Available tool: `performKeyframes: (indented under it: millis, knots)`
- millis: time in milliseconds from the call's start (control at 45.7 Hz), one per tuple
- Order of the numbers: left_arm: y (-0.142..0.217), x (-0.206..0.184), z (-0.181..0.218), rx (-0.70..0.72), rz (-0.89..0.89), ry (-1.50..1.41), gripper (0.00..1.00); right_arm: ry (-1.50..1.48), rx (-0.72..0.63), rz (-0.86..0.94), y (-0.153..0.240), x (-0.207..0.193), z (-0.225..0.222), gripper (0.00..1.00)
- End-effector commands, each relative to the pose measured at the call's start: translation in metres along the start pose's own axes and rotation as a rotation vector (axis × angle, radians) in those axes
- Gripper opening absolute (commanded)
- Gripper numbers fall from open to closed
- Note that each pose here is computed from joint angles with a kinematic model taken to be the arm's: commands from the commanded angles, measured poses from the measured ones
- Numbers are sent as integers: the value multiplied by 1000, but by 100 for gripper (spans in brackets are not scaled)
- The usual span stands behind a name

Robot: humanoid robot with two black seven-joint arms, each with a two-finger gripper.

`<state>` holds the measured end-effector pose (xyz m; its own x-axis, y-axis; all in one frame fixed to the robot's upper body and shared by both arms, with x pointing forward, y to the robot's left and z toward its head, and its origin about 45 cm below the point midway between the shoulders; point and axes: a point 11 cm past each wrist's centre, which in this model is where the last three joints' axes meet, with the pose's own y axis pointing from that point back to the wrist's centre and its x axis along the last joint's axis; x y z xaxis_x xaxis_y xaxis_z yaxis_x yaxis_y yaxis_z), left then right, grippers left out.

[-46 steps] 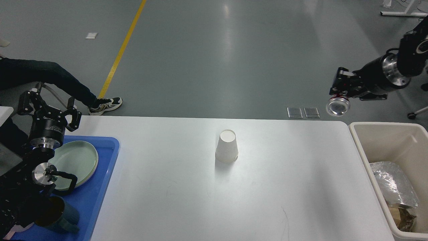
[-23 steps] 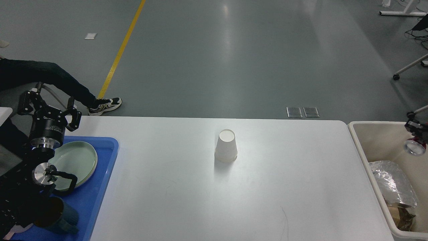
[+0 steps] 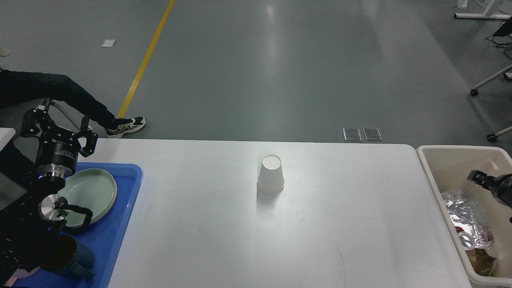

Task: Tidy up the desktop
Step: 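Lift the red can and drop it into the white bin, then move the right gripper to the white paper cup and grasp it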

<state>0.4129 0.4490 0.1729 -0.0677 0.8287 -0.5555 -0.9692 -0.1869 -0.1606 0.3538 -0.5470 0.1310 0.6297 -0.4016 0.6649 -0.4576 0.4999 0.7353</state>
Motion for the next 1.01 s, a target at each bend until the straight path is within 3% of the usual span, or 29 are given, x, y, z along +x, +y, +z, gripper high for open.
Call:
performKeyframes:
  millis: [0, 109, 285, 591, 832, 985]
  knots:
    - [0, 0, 0, -1, 1, -1, 96, 7, 86, 18, 16, 24, -44, 100]
    - [0, 0, 0, -2, 2, 0, 96, 46, 196, -11, 45, 38, -98, 100]
    - [0, 0, 0, -1, 1, -1, 96, 260, 384, -77, 126, 42, -197, 100]
    - [0, 0, 0, -1, 0, 0, 96, 641, 575, -272, 253, -1, -316, 100]
    - [0, 0, 0, 2, -1, -1, 96, 621, 677, -312, 274, -28, -350, 100]
    - [0, 0, 0, -1, 0, 0, 96, 633, 685, -263, 250, -76, -373, 100]
